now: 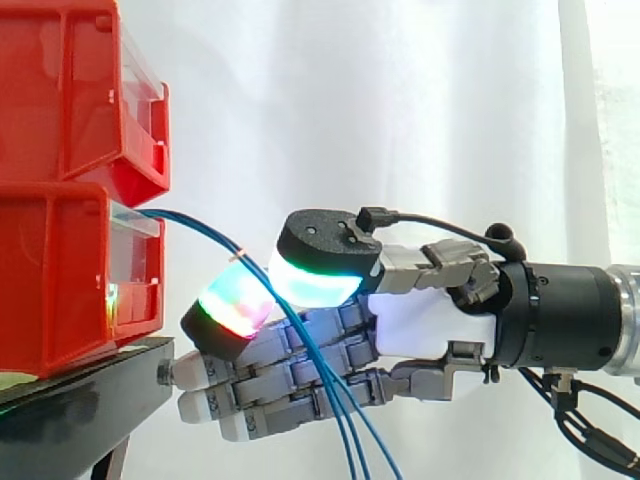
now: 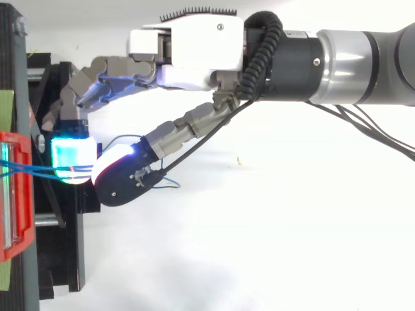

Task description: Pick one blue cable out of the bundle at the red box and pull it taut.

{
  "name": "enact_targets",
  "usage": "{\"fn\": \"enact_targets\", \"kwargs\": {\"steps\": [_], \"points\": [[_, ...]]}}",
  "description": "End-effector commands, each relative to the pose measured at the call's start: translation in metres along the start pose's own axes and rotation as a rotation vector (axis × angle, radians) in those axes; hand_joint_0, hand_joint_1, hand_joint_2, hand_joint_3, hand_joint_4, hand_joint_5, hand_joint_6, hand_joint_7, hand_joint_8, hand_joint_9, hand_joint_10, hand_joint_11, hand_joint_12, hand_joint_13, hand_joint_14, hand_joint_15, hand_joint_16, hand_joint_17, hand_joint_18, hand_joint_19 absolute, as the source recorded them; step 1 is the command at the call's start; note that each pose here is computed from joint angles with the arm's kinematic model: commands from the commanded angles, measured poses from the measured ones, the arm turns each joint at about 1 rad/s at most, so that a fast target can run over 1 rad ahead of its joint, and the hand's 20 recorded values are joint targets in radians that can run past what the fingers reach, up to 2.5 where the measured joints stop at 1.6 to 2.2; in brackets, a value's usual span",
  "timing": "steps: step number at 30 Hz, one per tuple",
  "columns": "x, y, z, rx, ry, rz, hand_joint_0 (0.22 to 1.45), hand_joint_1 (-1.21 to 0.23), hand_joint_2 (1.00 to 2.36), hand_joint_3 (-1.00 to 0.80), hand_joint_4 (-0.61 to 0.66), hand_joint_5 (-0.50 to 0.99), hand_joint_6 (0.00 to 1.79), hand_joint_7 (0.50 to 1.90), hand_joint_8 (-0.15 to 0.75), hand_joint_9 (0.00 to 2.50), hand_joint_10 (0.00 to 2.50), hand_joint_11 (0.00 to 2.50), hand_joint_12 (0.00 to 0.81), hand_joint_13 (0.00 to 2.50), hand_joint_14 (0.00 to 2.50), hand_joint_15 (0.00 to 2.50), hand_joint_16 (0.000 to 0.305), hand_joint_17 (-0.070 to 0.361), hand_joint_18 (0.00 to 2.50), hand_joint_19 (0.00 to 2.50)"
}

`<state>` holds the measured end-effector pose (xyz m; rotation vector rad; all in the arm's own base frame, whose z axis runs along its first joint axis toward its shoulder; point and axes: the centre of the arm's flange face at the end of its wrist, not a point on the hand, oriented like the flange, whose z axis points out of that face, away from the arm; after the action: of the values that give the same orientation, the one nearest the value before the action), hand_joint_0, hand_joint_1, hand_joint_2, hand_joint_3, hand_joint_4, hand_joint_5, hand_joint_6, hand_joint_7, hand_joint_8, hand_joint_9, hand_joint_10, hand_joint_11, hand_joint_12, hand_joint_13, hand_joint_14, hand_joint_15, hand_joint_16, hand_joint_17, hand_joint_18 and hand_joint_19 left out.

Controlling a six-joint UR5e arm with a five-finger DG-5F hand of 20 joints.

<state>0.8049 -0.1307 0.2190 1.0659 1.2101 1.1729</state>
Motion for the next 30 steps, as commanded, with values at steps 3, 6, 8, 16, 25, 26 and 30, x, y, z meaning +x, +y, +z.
{"fn": "enact_targets", "kwargs": {"steps": [3, 6, 8, 16, 25, 26, 30], "points": [[0.0001, 0.0104, -0.0039, 0.024, 0.002, -0.005, 0.64, -0.84, 1.01, -0.29, 0.17, -0.20, 0.91, 0.83, 0.300, 0.45, 0.00, 0.21, 0.348, 0.34, 0.00, 0.13, 0.055, 0.123, 0.23, 0.12], [0.0022, 0.0139, -0.0066, 0.046, 0.008, -0.010, 0.63, -0.83, 1.01, -0.29, 0.17, -0.20, 0.91, 0.84, 0.298, 0.45, 0.00, 0.20, 0.349, 0.34, 0.01, 0.14, 0.054, 0.122, 0.24, 0.13], [0.0010, 0.0133, -0.0073, 0.051, 0.007, -0.010, 0.63, -0.83, 1.01, -0.30, 0.17, -0.20, 0.91, 0.83, 0.299, 0.45, 0.00, 0.21, 0.349, 0.35, 0.00, 0.14, 0.054, 0.122, 0.24, 0.13], [0.0047, 0.0121, -0.0085, 0.067, 0.011, -0.008, 0.63, -0.81, 1.01, -0.36, 0.19, -0.19, 0.90, 0.84, 0.303, 0.47, 0.01, 0.21, 0.348, 0.35, 0.00, 0.14, 0.054, 0.122, 0.24, 0.12], [0.0042, 0.0147, -0.0096, 0.074, 0.011, -0.008, 0.58, -0.80, 1.00, -0.50, 0.19, -0.19, 0.89, 0.85, 0.311, 0.48, 0.01, 0.23, 0.352, 0.35, 0.01, 0.15, 0.055, 0.123, 0.23, 0.15], [0.0043, 0.0146, -0.0098, 0.075, 0.011, -0.009, 0.58, -0.80, 1.00, -0.50, 0.19, -0.18, 0.89, 0.87, 0.312, 0.49, 0.01, 0.23, 0.351, 0.35, 0.01, 0.15, 0.055, 0.123, 0.23, 0.14], [0.0043, 0.0140, -0.0105, 0.081, 0.012, -0.008, 0.59, -0.83, 1.00, -0.49, 0.20, -0.17, 0.90, 0.91, 0.319, 0.54, 0.01, 0.28, 0.350, 0.37, 0.01, 0.15, 0.054, 0.123, 0.25, 0.15]]}}
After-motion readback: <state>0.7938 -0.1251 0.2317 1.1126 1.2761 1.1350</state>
